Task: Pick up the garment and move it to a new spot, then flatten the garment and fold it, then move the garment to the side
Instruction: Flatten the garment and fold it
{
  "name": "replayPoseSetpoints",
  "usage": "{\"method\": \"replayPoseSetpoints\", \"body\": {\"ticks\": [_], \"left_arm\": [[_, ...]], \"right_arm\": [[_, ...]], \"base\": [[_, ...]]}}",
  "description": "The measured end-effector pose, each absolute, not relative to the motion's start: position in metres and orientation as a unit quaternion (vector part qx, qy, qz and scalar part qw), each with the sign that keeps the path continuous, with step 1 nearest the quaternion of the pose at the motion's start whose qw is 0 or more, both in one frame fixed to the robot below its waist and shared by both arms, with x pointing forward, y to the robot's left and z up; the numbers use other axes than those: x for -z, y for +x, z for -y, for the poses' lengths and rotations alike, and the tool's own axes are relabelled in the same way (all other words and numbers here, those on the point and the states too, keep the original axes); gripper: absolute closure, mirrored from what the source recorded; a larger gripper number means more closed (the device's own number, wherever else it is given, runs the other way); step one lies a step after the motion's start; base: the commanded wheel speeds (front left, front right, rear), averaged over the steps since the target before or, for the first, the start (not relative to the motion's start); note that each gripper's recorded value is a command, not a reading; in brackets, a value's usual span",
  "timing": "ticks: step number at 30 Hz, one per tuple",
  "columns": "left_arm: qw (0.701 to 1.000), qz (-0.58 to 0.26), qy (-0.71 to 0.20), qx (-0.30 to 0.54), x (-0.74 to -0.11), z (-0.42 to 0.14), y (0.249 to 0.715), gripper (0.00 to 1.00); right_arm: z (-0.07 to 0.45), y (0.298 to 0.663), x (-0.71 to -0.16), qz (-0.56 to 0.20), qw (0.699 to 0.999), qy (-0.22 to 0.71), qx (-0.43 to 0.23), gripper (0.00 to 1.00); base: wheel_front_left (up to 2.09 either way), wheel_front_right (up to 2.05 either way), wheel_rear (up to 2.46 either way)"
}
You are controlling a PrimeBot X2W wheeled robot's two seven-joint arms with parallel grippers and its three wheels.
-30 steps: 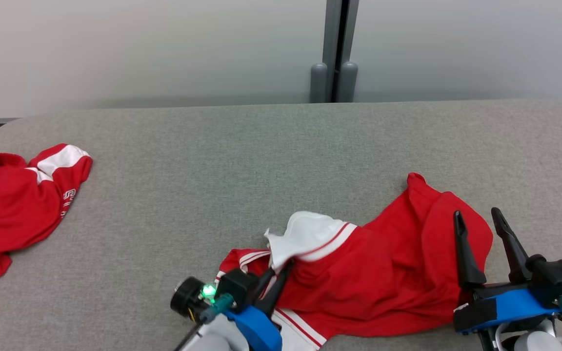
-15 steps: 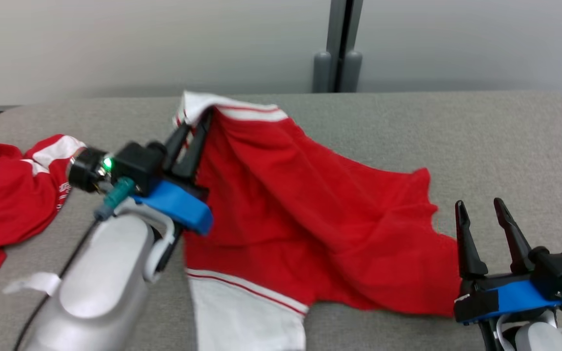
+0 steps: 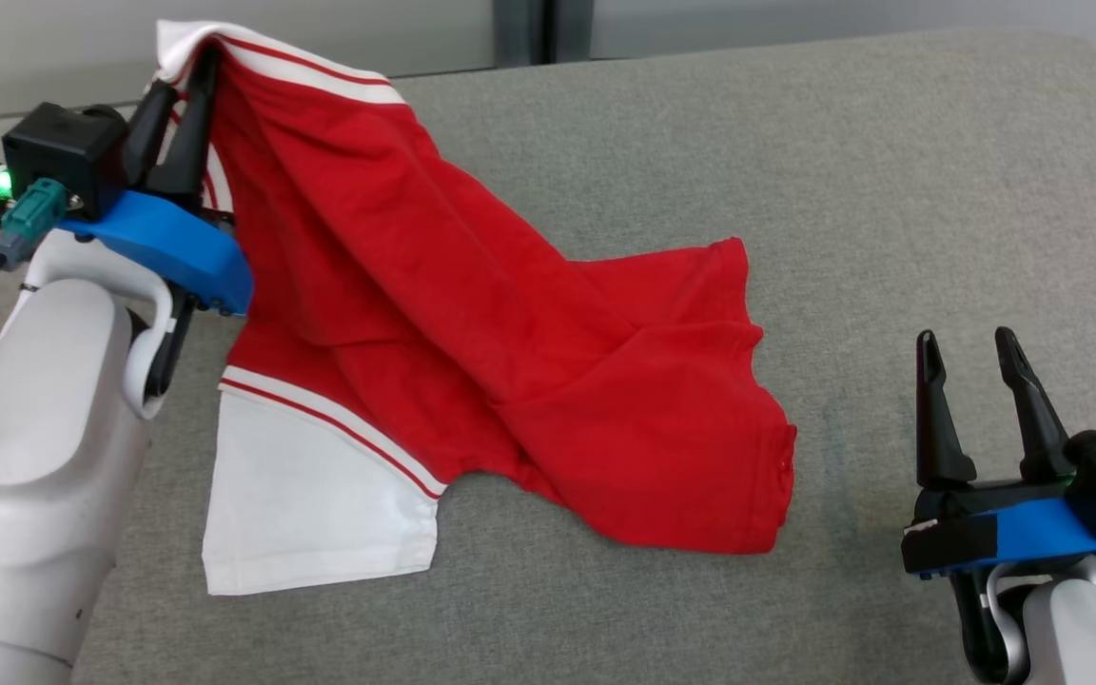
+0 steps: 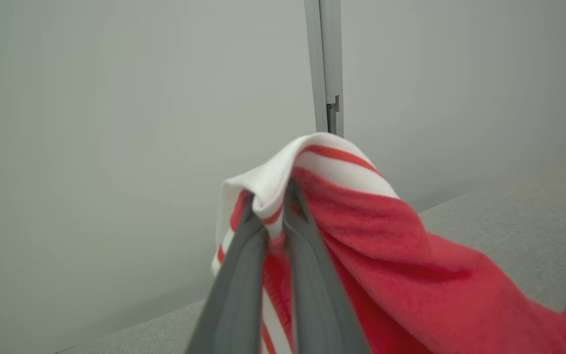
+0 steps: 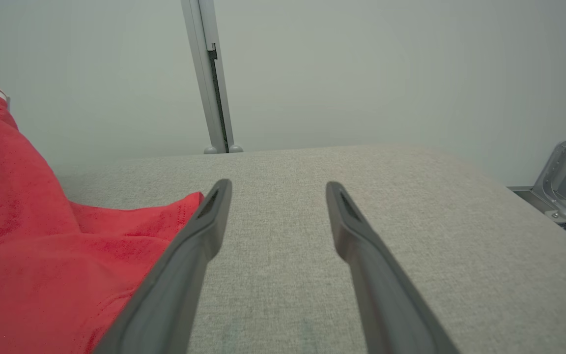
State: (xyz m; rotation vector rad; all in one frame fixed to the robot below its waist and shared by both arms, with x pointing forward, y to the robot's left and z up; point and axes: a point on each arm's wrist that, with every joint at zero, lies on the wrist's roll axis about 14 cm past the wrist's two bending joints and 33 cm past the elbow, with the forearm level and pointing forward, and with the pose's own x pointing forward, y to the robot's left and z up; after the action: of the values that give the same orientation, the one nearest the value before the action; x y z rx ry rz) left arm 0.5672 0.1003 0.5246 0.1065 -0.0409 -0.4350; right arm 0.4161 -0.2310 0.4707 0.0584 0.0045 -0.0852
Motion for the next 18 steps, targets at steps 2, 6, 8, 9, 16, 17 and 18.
{"method": "replayPoseSetpoints", "body": {"ticks": [2,6,8,9,16,17,18], "left_arm": [[0.976,0.001,0.055,0.21,-0.51,-0.104,0.574,1.0],[0.978,-0.026,0.052,0.202,-0.488,-0.106,0.576,0.0],[0.978,-0.035,0.049,0.197,-0.48,-0.106,0.574,0.0],[0.979,-0.038,0.049,0.195,-0.478,-0.108,0.573,0.0],[0.982,-0.034,0.035,0.183,-0.481,-0.116,0.545,0.0],[0.983,-0.027,0.031,0.178,-0.486,-0.118,0.54,0.0],[0.984,-0.021,0.03,0.173,-0.489,-0.122,0.534,0.0]], "right_arm": [[0.235,0.417,-0.47,-0.002,0.998,0.028,0.048,0.0],[0.238,0.417,-0.469,-0.004,0.998,0.026,0.052,0.0],[0.238,0.418,-0.468,-0.005,0.998,0.026,0.052,0.0],[0.237,0.418,-0.468,-0.005,0.998,0.027,0.051,0.0],[0.225,0.422,-0.48,0.012,0.999,0.029,0.034,0.0],[0.224,0.421,-0.483,0.015,0.999,0.029,0.031,0.0],[0.221,0.421,-0.485,0.018,0.999,0.03,0.028,0.0]], "base": [[0.0,0.0,0.0],[0.0,0.0,0.0],[0.0,0.0,0.0],[0.0,0.0,0.0],[0.0,0.0,0.0],[0.0,0.0,0.0],[0.0,0.0,0.0]]}}
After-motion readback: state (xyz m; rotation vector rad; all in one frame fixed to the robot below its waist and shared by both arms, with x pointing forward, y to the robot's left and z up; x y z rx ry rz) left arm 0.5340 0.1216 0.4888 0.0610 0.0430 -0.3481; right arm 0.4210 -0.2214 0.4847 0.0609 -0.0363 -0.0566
